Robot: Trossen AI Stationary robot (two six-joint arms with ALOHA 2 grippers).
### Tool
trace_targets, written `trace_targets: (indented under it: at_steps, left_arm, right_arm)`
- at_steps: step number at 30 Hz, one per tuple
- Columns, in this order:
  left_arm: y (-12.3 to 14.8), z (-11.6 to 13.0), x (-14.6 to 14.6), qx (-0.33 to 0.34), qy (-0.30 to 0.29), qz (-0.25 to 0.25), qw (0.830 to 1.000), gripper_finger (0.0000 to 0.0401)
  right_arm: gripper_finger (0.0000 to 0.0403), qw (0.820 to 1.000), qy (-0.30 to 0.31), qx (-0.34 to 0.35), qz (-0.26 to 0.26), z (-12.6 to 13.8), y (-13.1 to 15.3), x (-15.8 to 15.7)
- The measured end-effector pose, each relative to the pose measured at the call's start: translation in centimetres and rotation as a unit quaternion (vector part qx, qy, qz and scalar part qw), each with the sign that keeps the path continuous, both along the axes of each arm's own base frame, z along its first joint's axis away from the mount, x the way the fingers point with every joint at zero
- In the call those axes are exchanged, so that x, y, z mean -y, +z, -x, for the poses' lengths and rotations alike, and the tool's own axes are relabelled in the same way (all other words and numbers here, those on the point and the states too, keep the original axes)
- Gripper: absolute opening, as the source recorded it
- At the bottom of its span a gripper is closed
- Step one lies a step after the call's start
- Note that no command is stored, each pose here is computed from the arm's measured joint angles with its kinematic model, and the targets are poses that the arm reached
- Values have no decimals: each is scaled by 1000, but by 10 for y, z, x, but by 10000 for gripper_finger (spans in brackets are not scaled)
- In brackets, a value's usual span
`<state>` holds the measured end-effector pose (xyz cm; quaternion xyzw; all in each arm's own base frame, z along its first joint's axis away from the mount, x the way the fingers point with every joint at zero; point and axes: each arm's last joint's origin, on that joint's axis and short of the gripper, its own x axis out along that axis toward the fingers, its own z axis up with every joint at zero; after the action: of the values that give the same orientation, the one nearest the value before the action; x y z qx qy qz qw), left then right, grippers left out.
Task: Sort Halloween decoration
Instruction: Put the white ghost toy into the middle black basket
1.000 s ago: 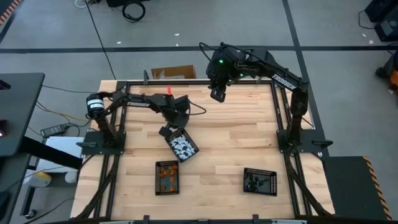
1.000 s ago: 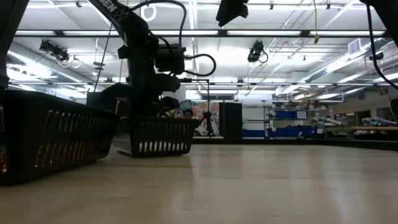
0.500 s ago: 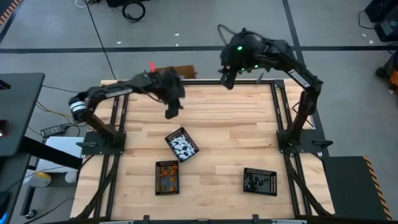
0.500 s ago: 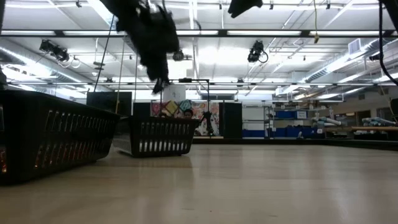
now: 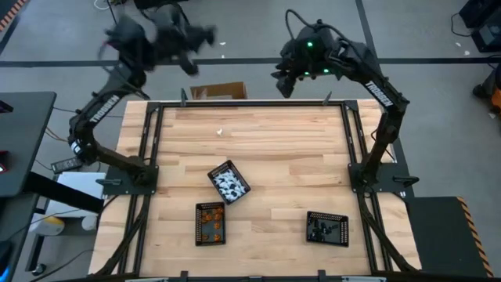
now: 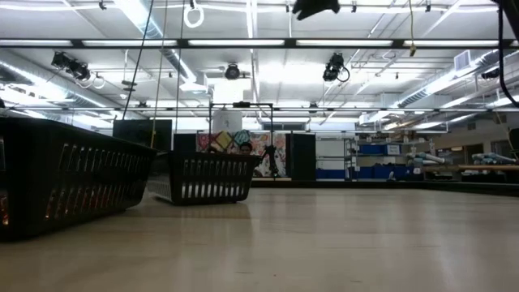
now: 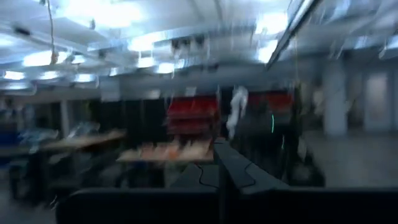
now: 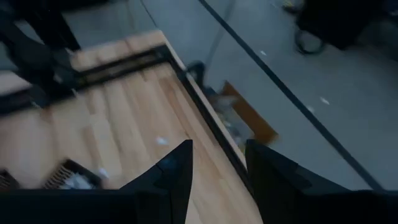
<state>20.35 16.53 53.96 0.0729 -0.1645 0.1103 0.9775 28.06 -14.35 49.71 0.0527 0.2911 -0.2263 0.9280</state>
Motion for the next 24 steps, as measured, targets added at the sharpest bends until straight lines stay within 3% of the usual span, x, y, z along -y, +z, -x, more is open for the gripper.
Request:
trace_targets:
  at_steps: [6,10,16,24]
  left_arm:
    - [56,9,1,63,-85,-12,994,0]
    - [78,16,8,82,-119,-25,989,0]
    - [84,21,11,78,-148,-15,986,0]
    - [86,24,16,67,-205,7,977,0]
  right_arm:
    - [153,998,49,35,-26,-37,-13,0]
    - [153,996,76,26,-41,-63,-30,-2]
    - [153,991,114,29,-61,-101,-57,1]
    - [153,971,164,115,-132,-151,-84,6]
